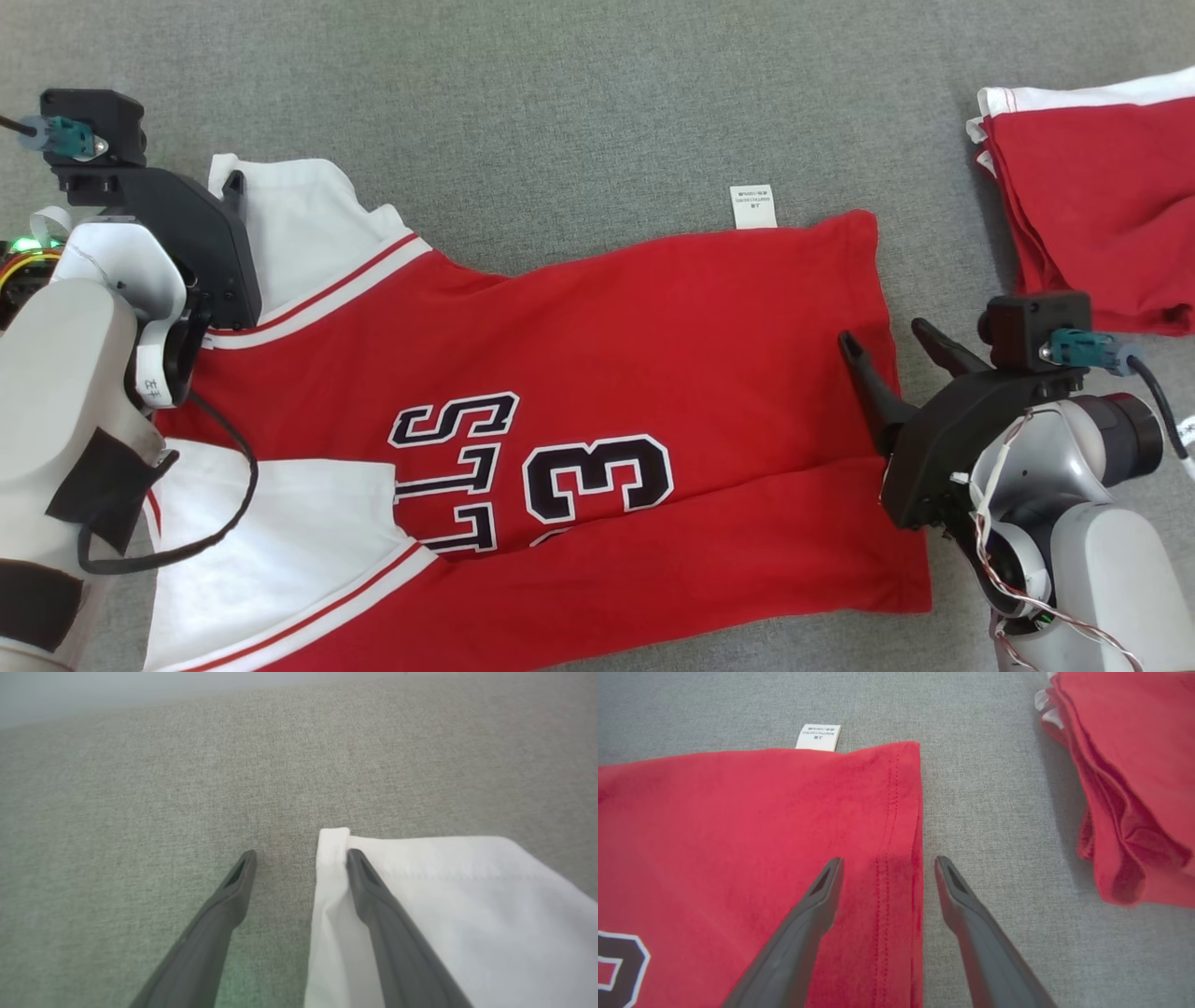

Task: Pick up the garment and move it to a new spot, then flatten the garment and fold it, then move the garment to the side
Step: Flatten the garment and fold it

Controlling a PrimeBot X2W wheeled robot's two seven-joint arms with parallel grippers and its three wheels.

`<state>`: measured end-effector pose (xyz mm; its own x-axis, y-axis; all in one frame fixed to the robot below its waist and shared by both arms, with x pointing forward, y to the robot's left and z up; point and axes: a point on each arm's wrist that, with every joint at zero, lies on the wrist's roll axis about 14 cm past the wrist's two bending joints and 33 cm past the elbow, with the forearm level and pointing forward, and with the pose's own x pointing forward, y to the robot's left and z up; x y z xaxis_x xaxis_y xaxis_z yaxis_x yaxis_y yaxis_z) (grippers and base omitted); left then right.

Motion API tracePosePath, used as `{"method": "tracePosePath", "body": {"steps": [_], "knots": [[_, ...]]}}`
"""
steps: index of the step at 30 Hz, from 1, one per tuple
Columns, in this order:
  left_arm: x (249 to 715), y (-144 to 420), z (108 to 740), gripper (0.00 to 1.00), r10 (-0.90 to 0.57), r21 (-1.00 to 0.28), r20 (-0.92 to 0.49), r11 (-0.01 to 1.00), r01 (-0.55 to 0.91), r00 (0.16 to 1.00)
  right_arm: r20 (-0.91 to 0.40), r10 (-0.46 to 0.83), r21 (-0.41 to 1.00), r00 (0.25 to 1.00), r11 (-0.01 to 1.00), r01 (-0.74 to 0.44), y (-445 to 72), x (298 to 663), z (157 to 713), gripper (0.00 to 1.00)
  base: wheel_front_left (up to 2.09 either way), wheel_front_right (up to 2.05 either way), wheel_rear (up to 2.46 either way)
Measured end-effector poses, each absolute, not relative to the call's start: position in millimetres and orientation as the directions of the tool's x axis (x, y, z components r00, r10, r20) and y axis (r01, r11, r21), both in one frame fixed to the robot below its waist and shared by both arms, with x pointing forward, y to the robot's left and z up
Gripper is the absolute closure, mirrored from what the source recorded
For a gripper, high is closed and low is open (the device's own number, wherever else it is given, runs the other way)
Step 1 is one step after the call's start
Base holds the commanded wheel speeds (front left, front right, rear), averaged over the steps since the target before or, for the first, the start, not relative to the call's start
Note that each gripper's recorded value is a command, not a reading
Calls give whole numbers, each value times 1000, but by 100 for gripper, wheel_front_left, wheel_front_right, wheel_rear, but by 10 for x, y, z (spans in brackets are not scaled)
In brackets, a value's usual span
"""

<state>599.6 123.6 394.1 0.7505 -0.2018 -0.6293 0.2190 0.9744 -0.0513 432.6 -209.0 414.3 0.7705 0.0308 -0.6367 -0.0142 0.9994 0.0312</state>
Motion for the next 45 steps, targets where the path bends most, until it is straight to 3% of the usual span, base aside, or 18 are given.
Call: {"method": "tracePosePath", "body": {"steps": [1,4,5,6,7,9,10,11,19,25,33,41,42,44,45], "knots": [[5993,1240,3930,0,-202,-52,-632,974,219,748,-637,33,31,770,999,-17,-2080,4330,4141,0,0,0,0],[5981,1211,3908,15,-220,-72,-637,971,227,739,-641,38,32,767,999,-23,-2060,4322,4131,0,0,0,0],[5977,1198,3896,29,-228,-86,-639,970,227,734,-641,40,31,766,999,-26,-2054,4321,4131,0,0,0,0],[5975,1174,3885,32,-240,-106,-639,968,226,730,-643,42,30,765,999,-29,-2050,4322,4128,0,0,0,0],[5975,1153,3872,50,-249,-120,-640,967,225,727,-643,43,28,765,999,-33,-2045,4327,4129,0,0,0,0],[5984,1111,3853,66,-271,-153,-634,962,226,724,-641,44,23,766,999,-38,-2046,4350,4139,0,0,0,0],[5994,1104,3845,86,-274,-162,-630,961,222,726,-641,42,20,767,999,-38,-2053,4354,4141,0,0,0,0],[5996,1093,3825,100,-281,-170,-631,960,224,724,-644,40,18,764,999,-37,-2063,4349,4133,0,0,0,0],[6086,1143,3874,100,-313,-266,-584,946,188,749,-653,-46,-71,756,998,-1,-2361,4444,4191,0,0,0,0],[6074,1365,3979,100,-293,-267,-570,950,164,768,-665,-137,-164,734,986,35,-2563,4501,4265,0,0,0,0],[6003,1459,4036,100,-294,-287,-559,946,151,775,-602,-106,-157,791,988,12,-2447,4811,4446,0,0,0,0],[6026,1454,4006,100,-296,-299,-552,943,146,779,-702,-82,-160,708,986,-45,-2398,5007,4148,0,0,0,0],[6024,1457,4005,100,-294,-299,-552,943,144,780,-713,-77,-155,697,987,-49,-2388,5022,4107,9,0,0,0],[6018,1462,4007,100,-293,-302,-551,943,141,781,-739,-62,-139,671,988,-61,-2345,5029,4011,54,0,0,0],[6014,1467,4009,100,-293,-304,-551,943,139,782,-748,-55,-130,661,989,-64,-2326,5033,3979,58,0,0,0]]}}
